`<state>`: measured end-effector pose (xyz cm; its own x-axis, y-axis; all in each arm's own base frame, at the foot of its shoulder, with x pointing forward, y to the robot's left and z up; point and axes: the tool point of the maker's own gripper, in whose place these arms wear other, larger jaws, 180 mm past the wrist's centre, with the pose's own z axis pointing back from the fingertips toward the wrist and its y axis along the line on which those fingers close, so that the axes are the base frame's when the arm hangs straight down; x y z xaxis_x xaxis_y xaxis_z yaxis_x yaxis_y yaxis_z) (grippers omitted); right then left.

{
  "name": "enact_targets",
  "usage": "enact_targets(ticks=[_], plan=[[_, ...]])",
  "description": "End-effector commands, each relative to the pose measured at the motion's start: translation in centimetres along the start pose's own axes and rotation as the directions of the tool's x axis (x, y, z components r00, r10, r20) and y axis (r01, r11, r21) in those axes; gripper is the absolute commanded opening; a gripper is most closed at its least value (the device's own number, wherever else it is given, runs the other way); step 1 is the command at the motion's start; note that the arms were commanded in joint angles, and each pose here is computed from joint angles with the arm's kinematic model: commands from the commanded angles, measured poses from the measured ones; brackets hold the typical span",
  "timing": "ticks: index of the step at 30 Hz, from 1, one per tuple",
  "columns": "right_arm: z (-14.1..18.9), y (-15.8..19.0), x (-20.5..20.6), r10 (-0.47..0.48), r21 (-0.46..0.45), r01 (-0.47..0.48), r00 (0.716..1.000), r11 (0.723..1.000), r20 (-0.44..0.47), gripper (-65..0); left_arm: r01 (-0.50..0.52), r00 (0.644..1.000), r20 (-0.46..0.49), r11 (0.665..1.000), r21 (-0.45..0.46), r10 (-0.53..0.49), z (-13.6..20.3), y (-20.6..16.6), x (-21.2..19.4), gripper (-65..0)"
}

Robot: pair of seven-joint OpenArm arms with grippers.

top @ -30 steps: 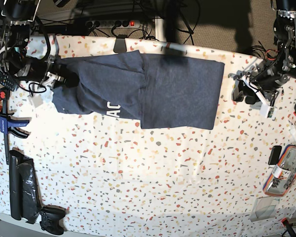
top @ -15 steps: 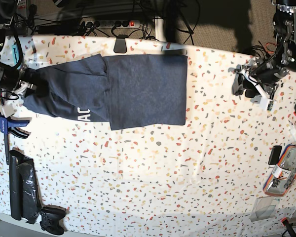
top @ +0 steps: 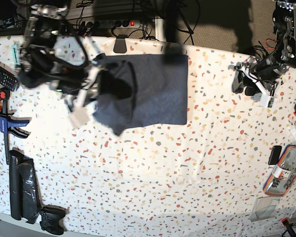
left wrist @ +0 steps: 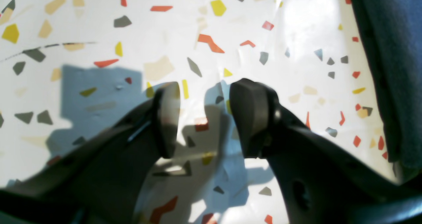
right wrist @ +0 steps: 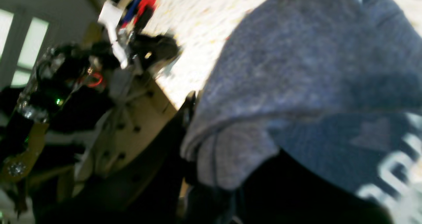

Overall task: Fold the T-shirt properly
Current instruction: 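Grasp the shirt's folded end with the right gripper and fold it over, then grasp the folded bundle with both grippers and rotate it on the table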

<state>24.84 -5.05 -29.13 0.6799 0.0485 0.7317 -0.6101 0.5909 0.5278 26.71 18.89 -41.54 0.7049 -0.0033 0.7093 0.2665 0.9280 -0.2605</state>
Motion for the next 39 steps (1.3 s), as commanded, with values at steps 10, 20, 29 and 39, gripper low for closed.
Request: enact_targets(ticks=[10, 20, 29, 39], plan=[[-7.6, 5.5, 1.7, 0.137, 0.042, -0.138, 0.990, 0.990, 0.031, -65.0, 0.022, 1.000, 0.005, 1.000, 0.005, -0.022, 0.4, 0.4, 0.8, -36.9], [-12.8, 9.1, 1.7, 0.101, 0.125, -0.109, 0.993, 0.986, 0.066, -58.0, 0.022, 1.000, -0.006, 1.000, 0.004, -0.022, 0.4, 0.3, 0.6, -36.9], [-14.0, 11.2, 3.4, 0.188, 0.185, -0.199, 0.979, 0.962, 0.074, -35.8, 0.020, 1.000, -0.007, 1.000, 0.003, -0.020, 0.4, 0.3, 0.6, -36.9], [-12.5, 6.0, 5.1, 0.241, 0.033, -0.240, 0.971, 0.970, 0.000, -49.0, -0.038, 0.999, -0.002, 0.993, -0.115, 0.038, 0.8, -2.3, 1.5, -36.9]])
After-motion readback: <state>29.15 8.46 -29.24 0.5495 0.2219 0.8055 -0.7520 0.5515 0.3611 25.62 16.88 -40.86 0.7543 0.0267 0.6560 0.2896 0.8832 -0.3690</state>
